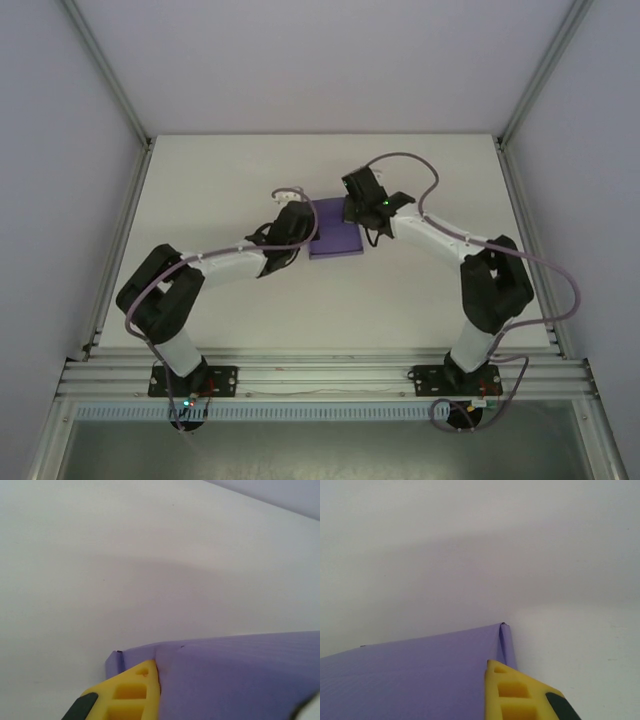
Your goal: Assemble paper box
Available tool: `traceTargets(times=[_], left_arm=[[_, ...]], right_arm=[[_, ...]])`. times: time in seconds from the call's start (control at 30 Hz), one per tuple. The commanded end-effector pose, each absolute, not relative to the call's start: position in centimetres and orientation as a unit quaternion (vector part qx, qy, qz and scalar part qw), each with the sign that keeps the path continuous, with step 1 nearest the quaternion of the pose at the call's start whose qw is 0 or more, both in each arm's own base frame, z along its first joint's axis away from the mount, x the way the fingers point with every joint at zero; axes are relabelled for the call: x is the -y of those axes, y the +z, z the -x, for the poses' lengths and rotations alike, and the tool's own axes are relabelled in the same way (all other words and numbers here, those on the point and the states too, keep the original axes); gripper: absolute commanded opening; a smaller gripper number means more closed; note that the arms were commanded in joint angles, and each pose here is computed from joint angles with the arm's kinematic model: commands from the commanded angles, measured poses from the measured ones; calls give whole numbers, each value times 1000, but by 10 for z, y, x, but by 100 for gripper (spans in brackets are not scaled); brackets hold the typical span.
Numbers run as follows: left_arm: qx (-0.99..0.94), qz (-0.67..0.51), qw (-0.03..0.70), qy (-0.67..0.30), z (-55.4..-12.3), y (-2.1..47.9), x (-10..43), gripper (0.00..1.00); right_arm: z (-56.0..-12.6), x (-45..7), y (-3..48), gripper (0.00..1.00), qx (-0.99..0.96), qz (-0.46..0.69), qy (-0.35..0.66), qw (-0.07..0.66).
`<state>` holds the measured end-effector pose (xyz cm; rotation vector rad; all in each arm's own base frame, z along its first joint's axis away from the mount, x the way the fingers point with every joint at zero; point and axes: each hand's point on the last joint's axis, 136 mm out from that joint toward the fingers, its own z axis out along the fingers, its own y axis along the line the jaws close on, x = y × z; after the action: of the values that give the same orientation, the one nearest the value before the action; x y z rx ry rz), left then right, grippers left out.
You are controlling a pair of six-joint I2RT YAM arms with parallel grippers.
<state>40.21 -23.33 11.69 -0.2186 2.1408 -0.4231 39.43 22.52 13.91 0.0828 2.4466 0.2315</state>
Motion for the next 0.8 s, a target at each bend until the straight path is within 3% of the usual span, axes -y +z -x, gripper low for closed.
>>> traceTargets(times=[0.0, 0.3, 0.47, 0.53, 0.77], left_arm=[[-880, 14, 401, -254, -355, 91, 281, 0], [-886, -92, 394, -225, -316, 68, 303, 0], [-905, -98, 373, -178, -300, 53, 279, 0], [-910, -100, 368, -161, -293, 48, 267, 8], [-907, -119, 341, -216, -283, 49, 288, 8]], right_arm=[[-348, -263, 107, 0, -949, 46, 120, 287], [-325, -253, 81, 0, -946, 35, 117, 300], [-314, -242, 78, 0, -939, 50, 96, 325], [-310, -238, 75, 0, -937, 56, 94, 332], [-302, -234, 61, 0, -938, 57, 94, 330]])
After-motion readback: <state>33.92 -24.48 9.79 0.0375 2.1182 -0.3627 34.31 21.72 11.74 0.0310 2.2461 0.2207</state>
